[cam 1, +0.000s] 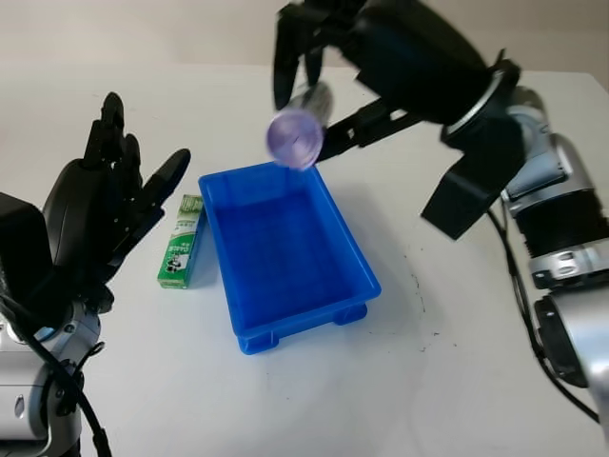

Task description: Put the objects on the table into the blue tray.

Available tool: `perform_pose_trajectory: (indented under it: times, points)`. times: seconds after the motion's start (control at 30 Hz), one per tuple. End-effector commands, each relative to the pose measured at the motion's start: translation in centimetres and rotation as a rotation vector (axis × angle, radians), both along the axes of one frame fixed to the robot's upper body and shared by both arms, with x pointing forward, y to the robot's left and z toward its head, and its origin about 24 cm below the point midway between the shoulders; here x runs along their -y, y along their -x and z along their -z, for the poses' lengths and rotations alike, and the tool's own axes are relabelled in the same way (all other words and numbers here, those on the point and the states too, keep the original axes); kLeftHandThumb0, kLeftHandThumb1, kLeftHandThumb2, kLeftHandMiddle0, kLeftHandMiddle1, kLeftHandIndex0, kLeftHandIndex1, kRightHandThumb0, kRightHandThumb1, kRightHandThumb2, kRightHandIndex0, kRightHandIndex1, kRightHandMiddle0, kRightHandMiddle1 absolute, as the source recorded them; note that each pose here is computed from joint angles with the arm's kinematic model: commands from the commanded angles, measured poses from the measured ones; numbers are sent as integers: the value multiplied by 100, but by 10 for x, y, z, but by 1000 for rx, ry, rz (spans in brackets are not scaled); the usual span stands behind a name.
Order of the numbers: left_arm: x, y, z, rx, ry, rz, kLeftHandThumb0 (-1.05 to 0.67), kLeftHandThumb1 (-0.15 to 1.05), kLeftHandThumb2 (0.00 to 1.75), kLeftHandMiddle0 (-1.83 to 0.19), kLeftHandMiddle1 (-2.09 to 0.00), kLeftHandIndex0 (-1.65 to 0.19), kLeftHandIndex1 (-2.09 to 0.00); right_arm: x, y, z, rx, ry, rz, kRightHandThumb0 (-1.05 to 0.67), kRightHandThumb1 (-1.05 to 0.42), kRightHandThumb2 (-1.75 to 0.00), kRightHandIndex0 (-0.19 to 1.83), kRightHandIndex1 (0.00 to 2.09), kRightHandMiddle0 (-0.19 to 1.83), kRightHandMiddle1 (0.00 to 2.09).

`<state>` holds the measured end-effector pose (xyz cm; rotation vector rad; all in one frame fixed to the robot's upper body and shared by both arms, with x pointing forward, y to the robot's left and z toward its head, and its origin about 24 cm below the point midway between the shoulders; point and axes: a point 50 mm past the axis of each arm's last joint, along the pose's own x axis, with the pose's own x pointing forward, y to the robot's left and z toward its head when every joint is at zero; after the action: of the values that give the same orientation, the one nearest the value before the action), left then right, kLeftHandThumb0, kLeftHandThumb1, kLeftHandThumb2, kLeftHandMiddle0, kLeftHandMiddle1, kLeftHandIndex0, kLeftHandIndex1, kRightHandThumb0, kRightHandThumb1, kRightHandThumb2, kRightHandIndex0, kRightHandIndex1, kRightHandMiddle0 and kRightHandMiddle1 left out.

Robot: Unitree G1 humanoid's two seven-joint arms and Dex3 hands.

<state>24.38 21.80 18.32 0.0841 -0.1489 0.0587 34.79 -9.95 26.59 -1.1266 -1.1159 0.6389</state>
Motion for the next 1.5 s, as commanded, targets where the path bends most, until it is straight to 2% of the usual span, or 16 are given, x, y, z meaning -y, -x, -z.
perform_pose_trajectory:
  times: [0.0, 0.3, 0.47, 0.63, 0.73, 0.87, 0.9, 0.93, 1.0, 1.03, 1.1, 1.13, 1.2, 1.37, 1.47]
  points:
    - [1, 3, -4, 21, 3, 0, -46, 105, 21, 19, 0, 19, 0, -2, -2, 7, -21, 14, -6, -22, -97, -14, 120, 209, 108, 209]
    - [1, 5, -3, 31, 28, -8, -45, 105, 20, 19, -1, 19, 0, -2, -14, 44, -112, 172, 71, -20, -89, -24, 102, 209, 87, 209]
    - [0, 5, -2, 24, 23, -12, -47, 105, 19, 19, -2, 19, 0, 5, -18, 63, -153, 277, 109, -21, -91, -20, 84, 209, 69, 209]
    - [-1, 5, -1, 19, 20, -19, -48, 105, 18, 19, -3, 19, 0, 11, -21, 74, -161, 364, 140, -23, -91, -14, 80, 209, 63, 209]
    - [-1, 4, -1, 21, 22, -14, -48, 105, 18, 19, -3, 19, 0, 16, -23, 74, -184, 428, 164, -30, -93, -8, 57, 209, 46, 209]
    - [0, 3, -1, 21, 16, -8, -48, 105, 18, 19, -1, 19, 0, 20, -23, 69, -223, 517, 191, -41, -91, -5, 8, 209, 6, 205]
    - [0, 3, -1, 21, 16, -8, -47, 105, 18, 19, -2, 19, 0, 21, -23, 66, -230, 531, 192, -44, -91, -5, 2, 197, 0, 193]
    - [0, 3, -2, 23, 17, -8, -47, 105, 18, 18, -3, 19, 0, 21, -22, 63, -238, 545, 195, -50, -92, -6, 1, 160, -3, 166]
    - [0, 3, -2, 24, 20, -11, -47, 105, 18, 18, -4, 19, 0, 22, -21, 57, -249, 562, 202, -58, -94, -6, 11, 100, 1, 120]
    - [0, 3, -2, 23, 19, -10, -47, 105, 18, 18, -4, 19, 0, 22, -19, 54, -253, 562, 201, -66, -96, -6, 17, 62, 7, 86]
    - [0, 2, -2, 22, 18, -10, -48, 105, 17, 19, -4, 19, 0, 23, -16, 46, -255, 561, 202, -73, -98, -6, 21, 25, 15, 45]
    - [0, 2, -2, 22, 20, -11, -47, 105, 17, 19, -3, 19, 0, 24, -14, 42, -261, 551, 202, -78, -101, -6, 16, 12, 13, 28]
    - [0, 2, -2, 22, 26, -13, -47, 105, 17, 19, -3, 19, 0, 25, -12, 36, -276, 534, 202, -83, -104, -9, 8, 4, 7, 16]
    - [-2, 1, -2, 19, 26, -6, -46, 105, 18, 19, -1, 19, 0, 29, -6, 21, -277, 466, 209, -94, -105, -48, -12, 1, -6, 5]
    - [-2, 0, -2, 18, 18, 4, -46, 105, 20, 19, 0, 19, 0, 29, -3, 11, -257, 396, 207, -97, -105, -62, -17, 2, -10, 3]
